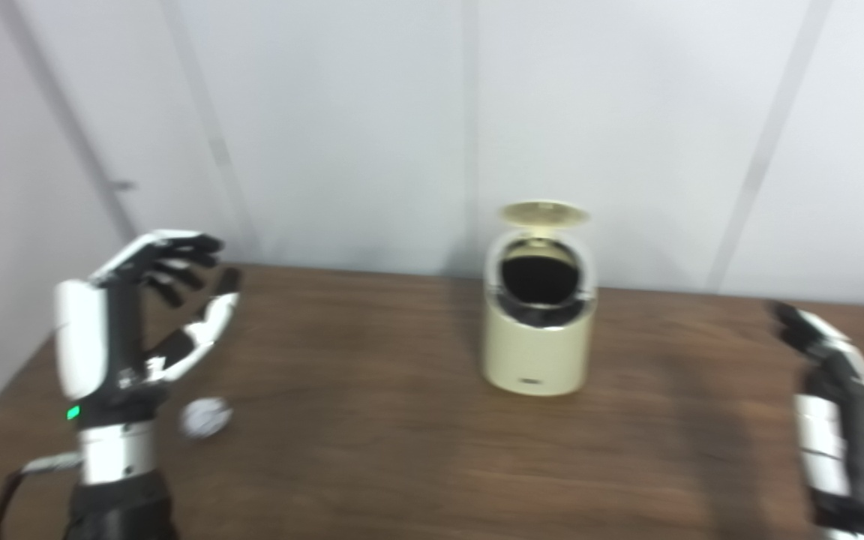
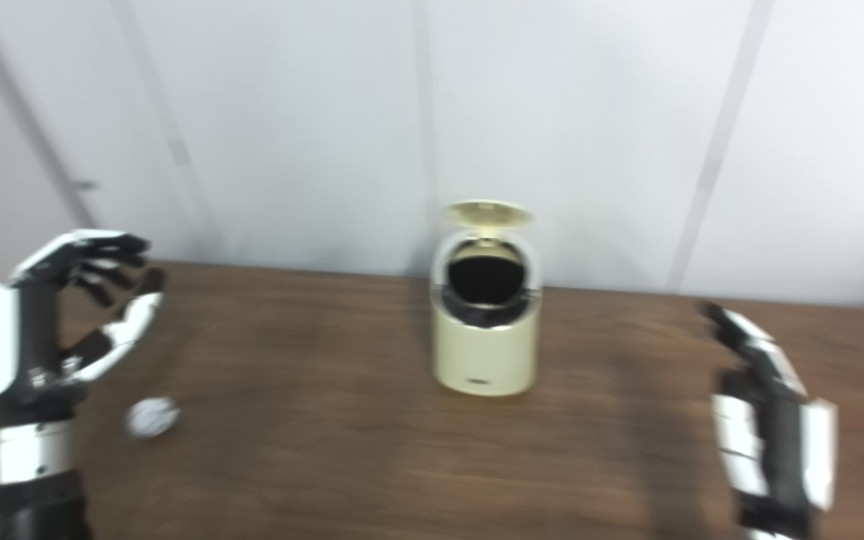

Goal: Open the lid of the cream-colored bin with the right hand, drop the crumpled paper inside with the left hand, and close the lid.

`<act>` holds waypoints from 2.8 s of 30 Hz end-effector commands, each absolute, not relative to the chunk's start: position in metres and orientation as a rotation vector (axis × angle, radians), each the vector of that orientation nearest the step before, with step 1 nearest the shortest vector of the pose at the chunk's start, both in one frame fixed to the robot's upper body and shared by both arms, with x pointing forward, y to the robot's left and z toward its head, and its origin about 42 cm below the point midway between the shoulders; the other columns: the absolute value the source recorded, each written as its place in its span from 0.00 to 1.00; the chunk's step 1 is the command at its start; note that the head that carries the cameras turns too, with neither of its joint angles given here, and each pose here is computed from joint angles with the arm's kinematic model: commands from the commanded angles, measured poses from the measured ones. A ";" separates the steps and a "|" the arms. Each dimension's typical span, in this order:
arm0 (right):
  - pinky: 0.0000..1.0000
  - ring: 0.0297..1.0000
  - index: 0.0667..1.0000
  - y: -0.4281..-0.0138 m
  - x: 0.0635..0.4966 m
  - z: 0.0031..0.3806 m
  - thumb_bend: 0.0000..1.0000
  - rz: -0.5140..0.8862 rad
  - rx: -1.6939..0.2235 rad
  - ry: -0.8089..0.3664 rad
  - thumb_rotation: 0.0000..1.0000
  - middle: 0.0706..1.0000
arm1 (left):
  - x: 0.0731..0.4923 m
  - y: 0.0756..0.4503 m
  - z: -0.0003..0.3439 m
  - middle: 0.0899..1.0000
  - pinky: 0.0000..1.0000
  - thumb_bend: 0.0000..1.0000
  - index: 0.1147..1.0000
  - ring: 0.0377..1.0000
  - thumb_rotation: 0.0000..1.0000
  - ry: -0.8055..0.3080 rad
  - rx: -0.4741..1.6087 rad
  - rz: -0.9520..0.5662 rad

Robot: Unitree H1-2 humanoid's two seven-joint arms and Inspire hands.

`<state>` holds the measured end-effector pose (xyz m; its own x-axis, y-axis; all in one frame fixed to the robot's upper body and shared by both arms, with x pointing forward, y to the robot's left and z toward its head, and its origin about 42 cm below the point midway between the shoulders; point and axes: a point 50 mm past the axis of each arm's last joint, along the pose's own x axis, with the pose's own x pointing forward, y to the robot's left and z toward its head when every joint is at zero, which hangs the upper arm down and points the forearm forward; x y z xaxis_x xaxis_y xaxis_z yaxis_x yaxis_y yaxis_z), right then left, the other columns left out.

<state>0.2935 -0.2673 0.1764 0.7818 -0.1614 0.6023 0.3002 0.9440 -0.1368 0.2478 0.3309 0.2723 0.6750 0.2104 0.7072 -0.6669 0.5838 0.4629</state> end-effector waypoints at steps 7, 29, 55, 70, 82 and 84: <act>0.63 0.75 0.69 -0.271 0.310 0.202 0.01 -0.227 -0.223 -0.727 0.83 0.73 | 0.263 0.357 0.245 0.58 0.46 0.66 0.56 0.56 0.28 -0.599 0.814 0.601; 0.61 0.72 0.67 -0.291 0.325 0.201 0.06 -0.229 -0.174 -0.709 0.77 0.71 | 0.292 0.373 0.205 0.82 0.68 1.00 0.79 0.78 0.45 -0.299 1.068 0.520; 0.58 0.71 0.66 -0.296 0.325 0.201 0.06 -0.216 -0.176 -0.703 0.74 0.70 | 0.248 0.389 0.157 0.76 0.65 1.00 0.74 0.76 0.38 -0.152 1.164 0.521; 0.59 0.71 0.67 -0.300 0.320 0.200 0.05 -0.212 -0.148 -0.698 0.73 0.70 | 0.247 0.389 0.145 0.69 0.55 1.00 0.67 0.66 0.45 -0.051 1.215 0.493; 0.58 0.71 0.67 -0.301 0.316 0.202 0.04 -0.212 -0.160 -0.705 0.72 0.70 | 0.265 0.393 0.139 0.70 0.56 1.00 0.68 0.67 0.43 0.060 1.201 0.422; 0.58 0.71 0.67 -0.300 0.315 0.202 0.05 -0.213 -0.161 -0.706 0.71 0.70 | 0.269 0.394 0.140 0.70 0.57 1.00 0.69 0.67 0.43 0.077 1.191 0.411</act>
<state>0.3134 -0.2997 0.1842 0.7904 -0.1621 0.5907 0.2543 0.9642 -0.0757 0.2640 0.3895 0.1378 0.9172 0.3568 0.1771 -0.2926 0.3015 0.9075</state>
